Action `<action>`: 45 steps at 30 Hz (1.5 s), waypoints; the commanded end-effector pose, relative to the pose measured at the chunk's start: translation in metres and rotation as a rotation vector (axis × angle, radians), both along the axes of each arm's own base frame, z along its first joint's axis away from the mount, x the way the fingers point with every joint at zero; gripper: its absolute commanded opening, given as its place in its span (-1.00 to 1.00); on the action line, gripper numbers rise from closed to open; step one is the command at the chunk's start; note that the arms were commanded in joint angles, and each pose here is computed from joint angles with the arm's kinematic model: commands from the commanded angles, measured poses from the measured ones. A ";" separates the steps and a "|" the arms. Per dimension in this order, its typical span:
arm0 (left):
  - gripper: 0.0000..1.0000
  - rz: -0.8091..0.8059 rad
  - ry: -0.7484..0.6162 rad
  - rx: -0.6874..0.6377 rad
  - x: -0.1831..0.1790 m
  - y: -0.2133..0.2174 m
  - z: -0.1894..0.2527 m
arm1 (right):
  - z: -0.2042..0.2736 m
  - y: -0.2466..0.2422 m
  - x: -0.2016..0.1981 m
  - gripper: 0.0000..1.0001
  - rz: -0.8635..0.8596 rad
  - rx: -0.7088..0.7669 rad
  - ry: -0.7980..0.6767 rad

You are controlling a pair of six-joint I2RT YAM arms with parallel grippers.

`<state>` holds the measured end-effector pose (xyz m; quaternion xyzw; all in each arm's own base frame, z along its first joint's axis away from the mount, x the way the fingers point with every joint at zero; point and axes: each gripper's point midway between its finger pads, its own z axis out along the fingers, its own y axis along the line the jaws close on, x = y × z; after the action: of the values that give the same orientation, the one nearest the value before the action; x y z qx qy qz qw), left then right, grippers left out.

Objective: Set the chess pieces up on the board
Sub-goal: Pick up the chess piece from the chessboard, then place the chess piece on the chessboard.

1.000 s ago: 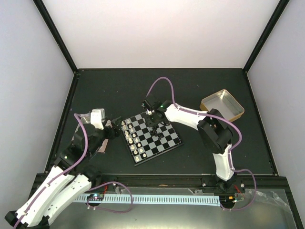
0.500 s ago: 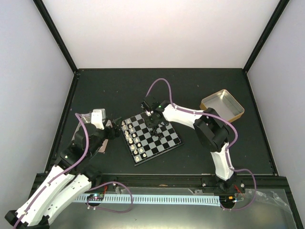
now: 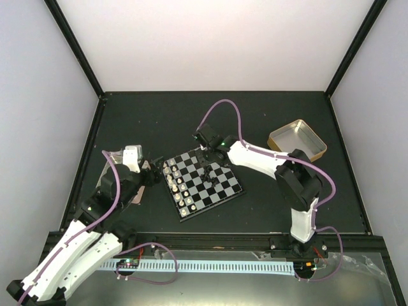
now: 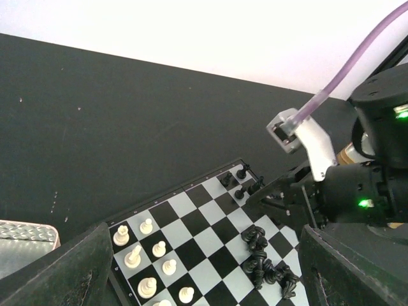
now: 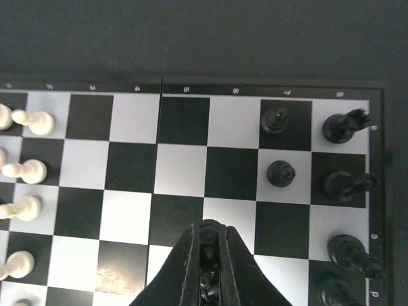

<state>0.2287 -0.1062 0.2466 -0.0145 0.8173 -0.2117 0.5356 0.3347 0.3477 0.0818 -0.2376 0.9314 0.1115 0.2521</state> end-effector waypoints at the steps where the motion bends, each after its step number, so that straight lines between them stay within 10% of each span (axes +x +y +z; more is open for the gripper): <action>1: 0.63 0.020 -0.011 0.011 0.002 0.004 0.005 | 0.019 -0.009 0.010 -0.92 -0.065 0.028 -0.069; 45: 0.64 0.015 0.005 0.015 0.003 0.003 0.000 | 0.007 -0.032 0.020 -0.61 -0.147 -0.008 -0.005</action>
<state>0.2304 -0.1073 0.2430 -0.0136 0.8216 -0.2083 0.5304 0.3501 0.3112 0.0490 -0.1801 0.9549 0.0626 0.2277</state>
